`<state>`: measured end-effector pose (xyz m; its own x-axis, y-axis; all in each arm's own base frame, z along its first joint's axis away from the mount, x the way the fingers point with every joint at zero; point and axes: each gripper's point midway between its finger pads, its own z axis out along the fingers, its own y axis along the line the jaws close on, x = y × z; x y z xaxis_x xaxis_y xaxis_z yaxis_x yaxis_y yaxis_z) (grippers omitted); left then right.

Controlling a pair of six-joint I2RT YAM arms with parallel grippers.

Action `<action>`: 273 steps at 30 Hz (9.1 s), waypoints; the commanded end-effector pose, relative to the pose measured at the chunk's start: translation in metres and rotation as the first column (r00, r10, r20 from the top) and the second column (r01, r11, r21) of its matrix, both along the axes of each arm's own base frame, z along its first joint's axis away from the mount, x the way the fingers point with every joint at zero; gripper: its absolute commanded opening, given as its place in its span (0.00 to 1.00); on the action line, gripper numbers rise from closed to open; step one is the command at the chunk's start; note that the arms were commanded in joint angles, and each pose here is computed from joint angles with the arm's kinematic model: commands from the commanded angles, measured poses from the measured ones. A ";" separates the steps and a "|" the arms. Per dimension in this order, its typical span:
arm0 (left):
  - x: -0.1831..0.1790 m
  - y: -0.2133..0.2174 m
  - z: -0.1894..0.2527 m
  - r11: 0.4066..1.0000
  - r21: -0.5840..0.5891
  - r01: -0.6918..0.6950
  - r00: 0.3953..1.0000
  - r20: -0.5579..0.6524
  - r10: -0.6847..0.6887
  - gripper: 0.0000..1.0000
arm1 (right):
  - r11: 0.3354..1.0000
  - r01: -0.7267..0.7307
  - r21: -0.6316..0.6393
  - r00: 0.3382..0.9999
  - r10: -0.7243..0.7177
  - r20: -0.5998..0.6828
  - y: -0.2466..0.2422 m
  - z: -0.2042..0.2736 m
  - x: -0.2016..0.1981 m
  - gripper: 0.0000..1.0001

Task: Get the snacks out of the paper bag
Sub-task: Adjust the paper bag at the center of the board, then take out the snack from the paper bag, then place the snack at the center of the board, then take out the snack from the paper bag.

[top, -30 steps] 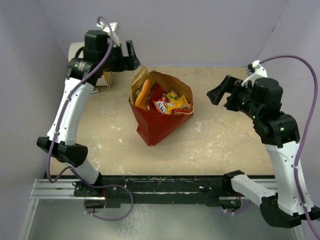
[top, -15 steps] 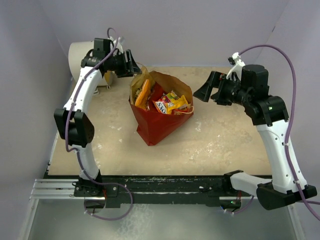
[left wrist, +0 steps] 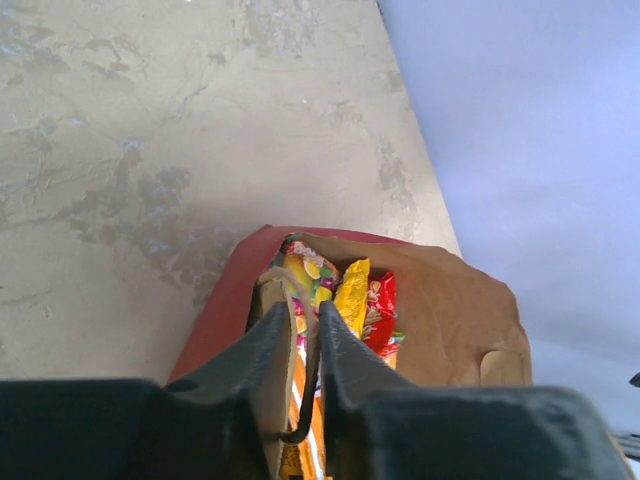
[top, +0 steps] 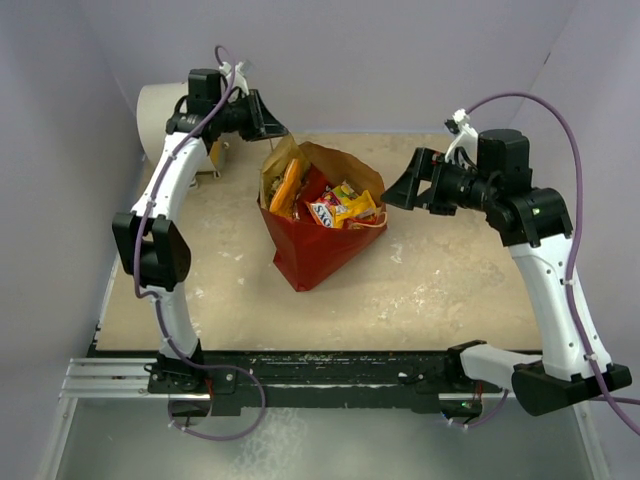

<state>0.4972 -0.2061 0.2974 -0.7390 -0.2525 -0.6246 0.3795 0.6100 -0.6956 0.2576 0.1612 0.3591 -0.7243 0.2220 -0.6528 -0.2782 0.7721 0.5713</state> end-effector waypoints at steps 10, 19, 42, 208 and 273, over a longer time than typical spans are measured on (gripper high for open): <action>-0.079 -0.032 0.087 0.997 -0.061 0.055 0.996 0.074 -0.051 0.00 | 0.999 -0.008 0.053 0.939 0.026 -0.343 0.017 -0.063 -0.011 0.92; -0.161 -0.135 0.126 0.973 -0.177 0.147 0.989 0.010 -0.147 0.00 | 0.993 0.065 0.103 0.890 -0.011 -0.456 0.014 -0.073 -0.047 0.75; -0.163 -0.070 0.142 0.995 -0.006 -0.098 0.993 0.071 0.098 0.00 | 0.873 0.380 -0.306 0.824 -0.470 -0.315 -0.092 -0.107 -0.109 0.99; -0.208 0.064 0.077 0.873 0.143 -0.466 0.883 0.004 0.470 0.00 | 0.518 0.824 -0.229 0.566 -0.758 0.323 -0.122 -0.079 -0.024 0.00; -0.212 0.066 0.088 0.882 0.129 -0.453 0.891 0.057 0.450 0.00 | 0.946 -0.324 0.027 0.918 0.307 0.252 0.152 0.051 0.005 0.66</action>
<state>0.2859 -0.1439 0.3440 -0.6584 -0.4044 -0.6348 -0.0024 0.8445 -0.5355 0.2700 0.2735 0.4138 -0.5789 0.0961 -0.8097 -0.6126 0.6041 0.5097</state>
